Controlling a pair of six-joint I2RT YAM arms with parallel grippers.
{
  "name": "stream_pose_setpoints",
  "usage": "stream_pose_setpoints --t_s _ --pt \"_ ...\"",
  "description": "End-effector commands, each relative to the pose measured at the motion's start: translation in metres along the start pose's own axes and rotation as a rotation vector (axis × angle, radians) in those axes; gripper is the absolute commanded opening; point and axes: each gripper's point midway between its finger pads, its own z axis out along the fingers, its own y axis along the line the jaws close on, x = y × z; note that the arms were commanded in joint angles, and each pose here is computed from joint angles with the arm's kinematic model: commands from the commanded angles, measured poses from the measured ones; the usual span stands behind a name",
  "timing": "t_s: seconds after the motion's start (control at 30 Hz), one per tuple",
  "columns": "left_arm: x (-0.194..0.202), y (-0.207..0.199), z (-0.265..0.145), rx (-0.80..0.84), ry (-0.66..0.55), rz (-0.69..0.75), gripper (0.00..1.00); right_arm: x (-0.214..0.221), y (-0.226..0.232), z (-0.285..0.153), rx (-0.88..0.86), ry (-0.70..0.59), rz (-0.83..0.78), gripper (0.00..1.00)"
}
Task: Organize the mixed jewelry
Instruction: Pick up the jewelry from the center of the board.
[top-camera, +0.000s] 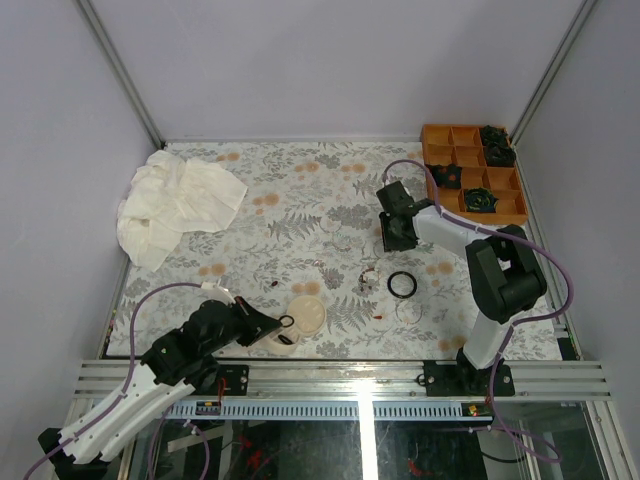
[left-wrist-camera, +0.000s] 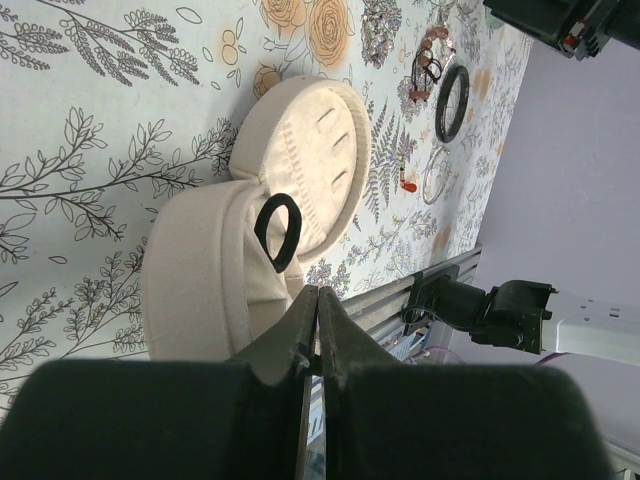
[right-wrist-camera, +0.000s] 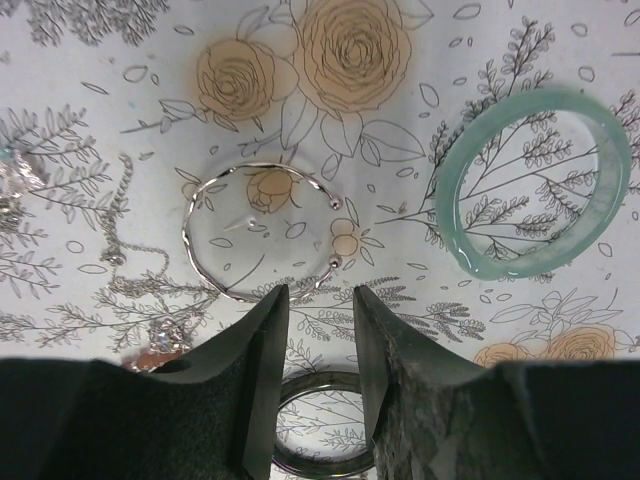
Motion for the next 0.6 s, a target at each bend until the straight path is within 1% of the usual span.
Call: stream_pose_setpoints --t_s 0.0,0.13,0.57 --pt "0.011 0.042 0.009 -0.116 0.028 0.013 0.01 -0.028 0.002 -0.018 -0.011 -0.071 0.019 0.39" --pt "0.011 0.041 0.009 -0.113 0.031 0.015 0.01 -0.03 0.004 -0.013 -0.008 -0.063 0.022 0.39" --pt "0.011 0.04 0.008 -0.111 0.029 0.013 0.01 -0.012 0.001 0.002 0.02 0.0 0.021 0.39"
